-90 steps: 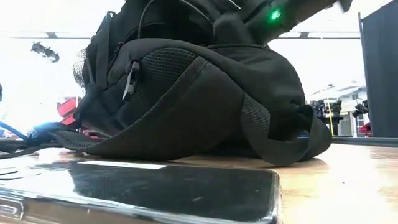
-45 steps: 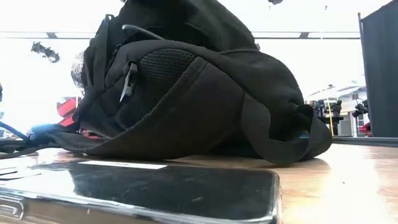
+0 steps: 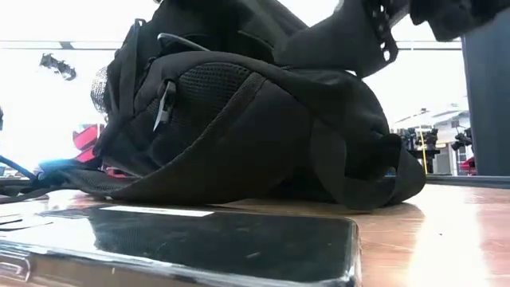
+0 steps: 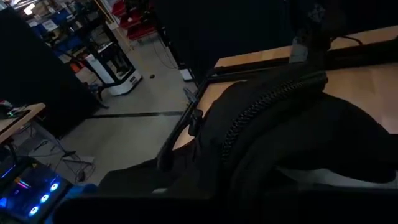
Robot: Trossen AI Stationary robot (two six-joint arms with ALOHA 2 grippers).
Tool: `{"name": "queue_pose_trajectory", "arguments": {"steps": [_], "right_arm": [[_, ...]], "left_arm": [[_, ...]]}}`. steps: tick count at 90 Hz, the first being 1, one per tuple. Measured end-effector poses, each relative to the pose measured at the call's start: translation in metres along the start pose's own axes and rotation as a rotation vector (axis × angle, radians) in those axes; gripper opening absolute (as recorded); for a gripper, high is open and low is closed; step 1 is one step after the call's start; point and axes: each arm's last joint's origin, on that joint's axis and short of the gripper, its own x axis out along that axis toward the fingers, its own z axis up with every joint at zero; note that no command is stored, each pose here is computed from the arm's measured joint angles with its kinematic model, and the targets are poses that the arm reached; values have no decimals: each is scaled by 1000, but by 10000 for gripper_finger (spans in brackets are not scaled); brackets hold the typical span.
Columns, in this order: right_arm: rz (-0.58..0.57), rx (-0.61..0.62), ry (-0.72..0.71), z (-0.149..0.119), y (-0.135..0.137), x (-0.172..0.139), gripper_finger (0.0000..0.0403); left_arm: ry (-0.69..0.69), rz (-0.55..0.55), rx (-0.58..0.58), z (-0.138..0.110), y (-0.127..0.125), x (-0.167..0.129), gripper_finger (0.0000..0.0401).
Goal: Unpack backpack
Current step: Put the cellphone into the backpack
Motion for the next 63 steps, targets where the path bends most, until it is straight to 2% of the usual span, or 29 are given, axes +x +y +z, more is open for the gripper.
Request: {"name": "queue_pose_trajectory", "arguments": {"steps": [16, 32, 41, 63], "right_arm": [[18, -48, 90, -20, 3, 25, 267], [75, -143, 176, -23, 18, 55, 242], [59, -191, 270, -20, 23, 64, 227], [-49, -153, 484, -15, 15, 59, 193]], "left_arm": [[1, 0, 1, 0, 0, 0, 0], [9, -1, -8, -1, 0, 0, 0], [16, -2, -2, -2, 0, 0, 0], [27, -3, 3, -3, 0, 0, 0]]}}
